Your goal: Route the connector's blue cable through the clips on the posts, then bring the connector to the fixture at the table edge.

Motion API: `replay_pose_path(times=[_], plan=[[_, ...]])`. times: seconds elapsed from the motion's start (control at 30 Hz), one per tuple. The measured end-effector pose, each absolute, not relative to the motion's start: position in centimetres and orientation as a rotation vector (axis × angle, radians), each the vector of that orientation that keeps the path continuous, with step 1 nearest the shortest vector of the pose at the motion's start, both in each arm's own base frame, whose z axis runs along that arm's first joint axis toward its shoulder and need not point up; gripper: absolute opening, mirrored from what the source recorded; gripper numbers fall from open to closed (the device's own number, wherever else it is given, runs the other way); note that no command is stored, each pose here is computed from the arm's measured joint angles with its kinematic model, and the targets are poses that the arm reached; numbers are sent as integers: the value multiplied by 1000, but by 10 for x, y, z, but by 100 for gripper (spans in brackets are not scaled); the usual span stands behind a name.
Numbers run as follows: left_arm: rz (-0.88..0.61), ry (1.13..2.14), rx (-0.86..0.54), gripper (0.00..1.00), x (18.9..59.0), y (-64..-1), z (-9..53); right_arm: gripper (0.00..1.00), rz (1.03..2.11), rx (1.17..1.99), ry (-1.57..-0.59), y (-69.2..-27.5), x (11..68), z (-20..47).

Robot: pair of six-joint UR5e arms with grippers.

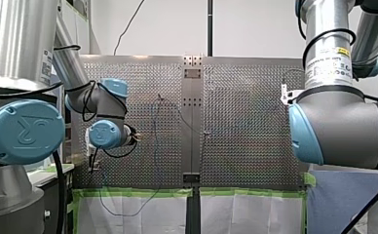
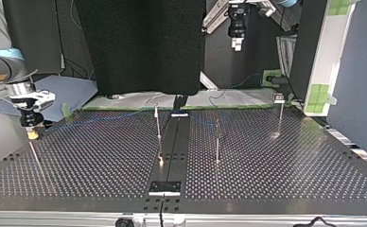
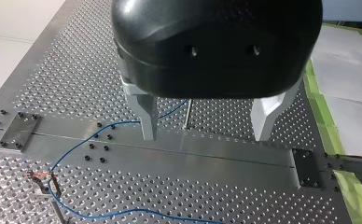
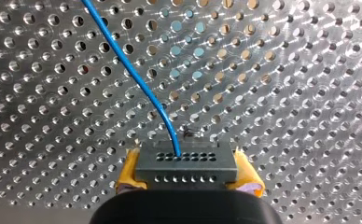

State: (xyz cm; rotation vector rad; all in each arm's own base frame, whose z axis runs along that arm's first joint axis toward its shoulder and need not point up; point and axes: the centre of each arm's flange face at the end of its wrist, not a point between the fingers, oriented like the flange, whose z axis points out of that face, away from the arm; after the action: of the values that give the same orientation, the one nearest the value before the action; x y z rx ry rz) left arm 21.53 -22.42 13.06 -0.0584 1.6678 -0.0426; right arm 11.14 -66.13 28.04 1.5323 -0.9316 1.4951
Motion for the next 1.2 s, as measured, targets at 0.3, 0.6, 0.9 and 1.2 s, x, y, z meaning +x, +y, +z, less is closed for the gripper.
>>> replay_pose_path(times=[0.3, 0.6, 0.9, 1.2], plan=[[-43, 1666, -60, 100, 216, -224, 131, 0, 1496, 1534, -933, -664, 111, 278], [-42, 1666, -61, 100, 217, -224, 131, 0, 1501, 1532, -921, -667, 114, 284], [-42, 1666, -61, 100, 217, -224, 131, 0, 1512, 1537, -909, -667, 121, 285], [-40, 1666, -62, 100, 216, -224, 131, 0, 1515, 1537, -908, -667, 122, 284]])
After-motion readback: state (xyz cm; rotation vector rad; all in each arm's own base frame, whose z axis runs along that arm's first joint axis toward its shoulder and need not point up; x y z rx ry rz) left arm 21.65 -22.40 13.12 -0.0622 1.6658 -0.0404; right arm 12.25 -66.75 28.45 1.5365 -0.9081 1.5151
